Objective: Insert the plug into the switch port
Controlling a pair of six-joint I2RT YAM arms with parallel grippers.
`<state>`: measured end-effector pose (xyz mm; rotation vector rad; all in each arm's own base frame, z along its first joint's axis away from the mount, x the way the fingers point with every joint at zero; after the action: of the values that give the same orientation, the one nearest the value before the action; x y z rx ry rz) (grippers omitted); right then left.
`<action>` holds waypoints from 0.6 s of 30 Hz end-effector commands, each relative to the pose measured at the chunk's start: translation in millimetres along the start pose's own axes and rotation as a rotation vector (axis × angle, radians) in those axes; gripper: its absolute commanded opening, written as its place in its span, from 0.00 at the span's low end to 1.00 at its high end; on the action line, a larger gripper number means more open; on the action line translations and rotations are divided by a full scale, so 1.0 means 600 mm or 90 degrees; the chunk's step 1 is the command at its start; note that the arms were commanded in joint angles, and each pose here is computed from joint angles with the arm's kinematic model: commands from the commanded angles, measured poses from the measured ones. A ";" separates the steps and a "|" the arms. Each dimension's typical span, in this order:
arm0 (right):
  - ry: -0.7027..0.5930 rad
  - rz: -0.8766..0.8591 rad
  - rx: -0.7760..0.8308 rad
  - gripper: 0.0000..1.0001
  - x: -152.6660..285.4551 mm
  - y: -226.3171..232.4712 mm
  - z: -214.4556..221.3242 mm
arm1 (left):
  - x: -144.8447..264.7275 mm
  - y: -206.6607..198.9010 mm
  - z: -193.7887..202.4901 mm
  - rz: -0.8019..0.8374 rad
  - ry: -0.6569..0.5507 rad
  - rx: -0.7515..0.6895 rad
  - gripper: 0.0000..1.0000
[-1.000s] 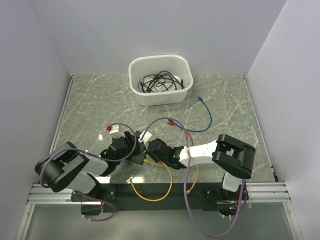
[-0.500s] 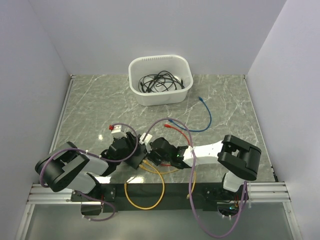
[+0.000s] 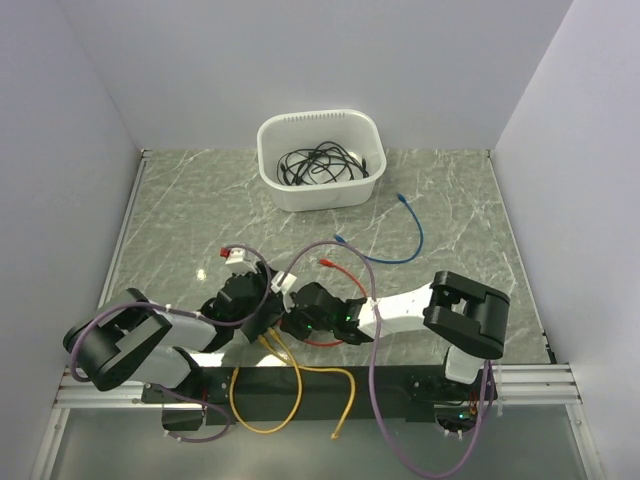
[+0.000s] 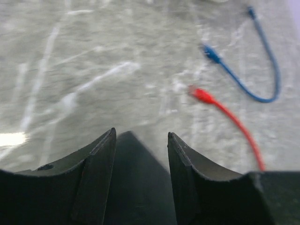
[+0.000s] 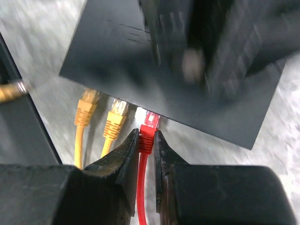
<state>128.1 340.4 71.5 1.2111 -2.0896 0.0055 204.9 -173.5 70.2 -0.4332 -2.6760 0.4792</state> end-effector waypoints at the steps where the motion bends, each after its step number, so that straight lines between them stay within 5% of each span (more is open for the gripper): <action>1: -0.366 -0.064 -0.053 0.00 0.009 0.073 -0.233 | 0.046 -0.039 0.085 0.128 0.211 0.011 0.53; 5: -0.337 -0.037 -0.071 0.01 -0.009 0.065 -0.223 | 0.041 -0.042 0.083 0.128 0.212 0.005 0.53; 18: -0.294 0.016 -0.099 0.32 0.006 0.038 -0.179 | 0.022 -0.027 0.043 0.086 0.184 -0.002 0.56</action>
<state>144.8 360.4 83.0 1.0816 -2.2252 -0.1272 204.7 -191.1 80.2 -0.5389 -2.5695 0.5493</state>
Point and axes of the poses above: each gripper's point midway between its finger pads, its own x axis back along the fingers, its own y axis along the line the jaws close on, z = x × y, the point moved 7 cm from there along x, back along the fingers, and after that the axes turned 11 degrees about -x, right-handed, at the moved point
